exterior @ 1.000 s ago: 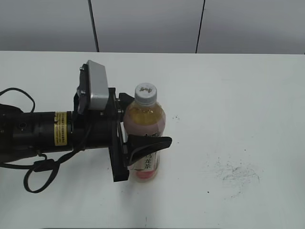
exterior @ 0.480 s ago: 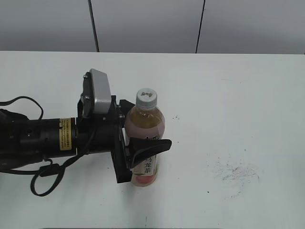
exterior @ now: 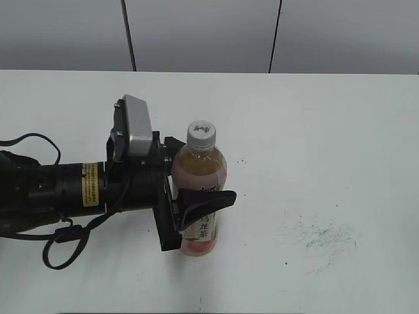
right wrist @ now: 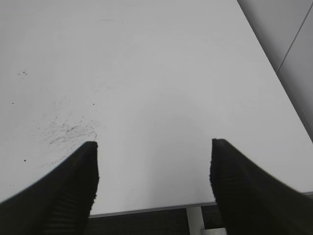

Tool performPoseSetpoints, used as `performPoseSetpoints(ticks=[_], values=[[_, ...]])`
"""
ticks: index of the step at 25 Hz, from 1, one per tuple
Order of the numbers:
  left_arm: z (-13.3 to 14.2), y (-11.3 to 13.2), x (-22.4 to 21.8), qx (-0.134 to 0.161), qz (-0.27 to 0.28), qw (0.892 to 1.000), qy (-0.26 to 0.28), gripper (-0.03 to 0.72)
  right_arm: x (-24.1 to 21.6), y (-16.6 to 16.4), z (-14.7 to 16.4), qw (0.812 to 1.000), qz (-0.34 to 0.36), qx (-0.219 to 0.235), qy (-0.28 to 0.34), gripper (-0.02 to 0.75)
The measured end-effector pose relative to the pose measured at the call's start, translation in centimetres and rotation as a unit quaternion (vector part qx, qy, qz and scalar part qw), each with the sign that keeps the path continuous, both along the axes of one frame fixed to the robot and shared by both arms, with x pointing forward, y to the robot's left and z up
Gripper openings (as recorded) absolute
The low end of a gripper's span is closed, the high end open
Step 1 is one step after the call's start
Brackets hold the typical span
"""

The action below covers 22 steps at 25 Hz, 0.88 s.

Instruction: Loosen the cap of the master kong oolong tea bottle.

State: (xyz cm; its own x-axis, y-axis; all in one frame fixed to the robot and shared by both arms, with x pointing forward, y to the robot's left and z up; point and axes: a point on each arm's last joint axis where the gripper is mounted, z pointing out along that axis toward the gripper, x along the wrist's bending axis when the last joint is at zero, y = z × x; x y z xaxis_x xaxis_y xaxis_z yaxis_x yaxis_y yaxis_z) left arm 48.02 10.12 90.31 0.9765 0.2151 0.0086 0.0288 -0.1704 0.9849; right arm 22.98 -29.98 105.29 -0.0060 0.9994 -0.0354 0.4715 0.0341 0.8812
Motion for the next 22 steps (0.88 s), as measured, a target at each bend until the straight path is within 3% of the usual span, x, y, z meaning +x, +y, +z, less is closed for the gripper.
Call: performPoseSetpoints(ticks=[13,22], values=[[0.0,0.0,0.0,-0.001,0.0,1.0,0.0,0.447,0.2,0.2,0.0,1.0,0.006,0.008,0.006,0.536],[0.0,0.0,0.0,-0.001,0.0,1.0,0.0,0.447,5.9,1.9,2.4,0.984,0.156,-0.047,0.071,0.536]])
